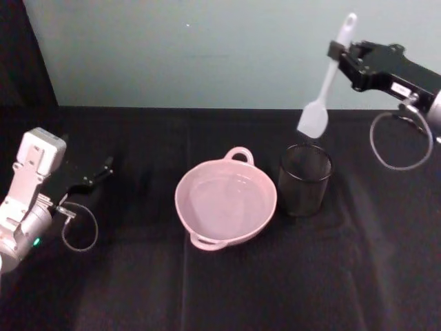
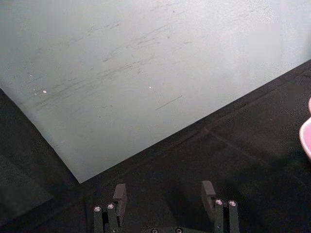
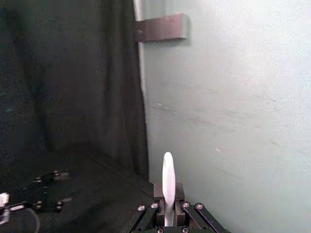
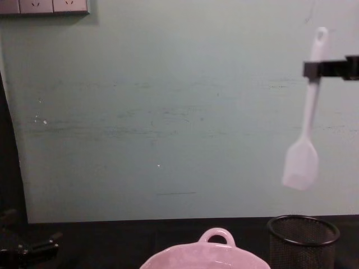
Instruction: Use the one hand to pick up the spoon and stir the clear water in the bowl.
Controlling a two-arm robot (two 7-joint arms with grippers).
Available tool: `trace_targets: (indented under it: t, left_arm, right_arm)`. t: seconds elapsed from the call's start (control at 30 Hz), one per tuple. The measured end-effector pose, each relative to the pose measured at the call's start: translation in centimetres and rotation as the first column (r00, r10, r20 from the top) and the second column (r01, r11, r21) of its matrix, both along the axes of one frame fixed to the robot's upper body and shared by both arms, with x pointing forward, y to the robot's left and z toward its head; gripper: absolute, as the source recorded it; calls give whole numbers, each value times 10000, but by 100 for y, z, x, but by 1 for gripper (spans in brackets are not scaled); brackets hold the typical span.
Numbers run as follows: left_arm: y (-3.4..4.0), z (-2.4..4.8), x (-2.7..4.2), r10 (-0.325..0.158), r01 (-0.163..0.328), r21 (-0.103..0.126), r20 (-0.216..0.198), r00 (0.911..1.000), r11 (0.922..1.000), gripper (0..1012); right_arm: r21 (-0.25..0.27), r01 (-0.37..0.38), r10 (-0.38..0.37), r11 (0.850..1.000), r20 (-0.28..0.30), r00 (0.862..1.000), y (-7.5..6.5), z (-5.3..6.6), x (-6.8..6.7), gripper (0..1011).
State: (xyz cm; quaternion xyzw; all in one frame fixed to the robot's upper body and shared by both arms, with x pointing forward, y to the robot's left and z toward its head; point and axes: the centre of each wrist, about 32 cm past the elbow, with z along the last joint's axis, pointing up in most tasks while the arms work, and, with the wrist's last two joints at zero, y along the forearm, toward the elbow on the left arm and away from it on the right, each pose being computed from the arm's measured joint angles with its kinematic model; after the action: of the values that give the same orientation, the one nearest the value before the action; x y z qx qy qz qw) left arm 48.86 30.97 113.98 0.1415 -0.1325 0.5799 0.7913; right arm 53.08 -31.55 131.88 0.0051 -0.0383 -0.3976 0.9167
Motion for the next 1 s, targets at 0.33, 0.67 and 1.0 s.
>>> trace_targets:
  t: [0.33, 0.67, 1.0]
  left_arm:
    - [0, 0, 0, -1, 1, 0, 0, 10000, 10000, 1011]
    - [0, 0, 0, -1, 1, 0, 1, 10000, 10000, 1011]
    - [0, 0, 0, 0, 0, -1, 0, 10000, 10000, 1011]
  right_arm:
    - [-40, -2024, 2024, 9793, 451, 9783, 432, -74, 164, 118]
    - [-252, -2935, 2943, 9556, 329, 9552, 804, -630, 280, 118]
    - [-429, -2983, 2997, 9535, 293, 9536, 899, -1120, 326, 118]
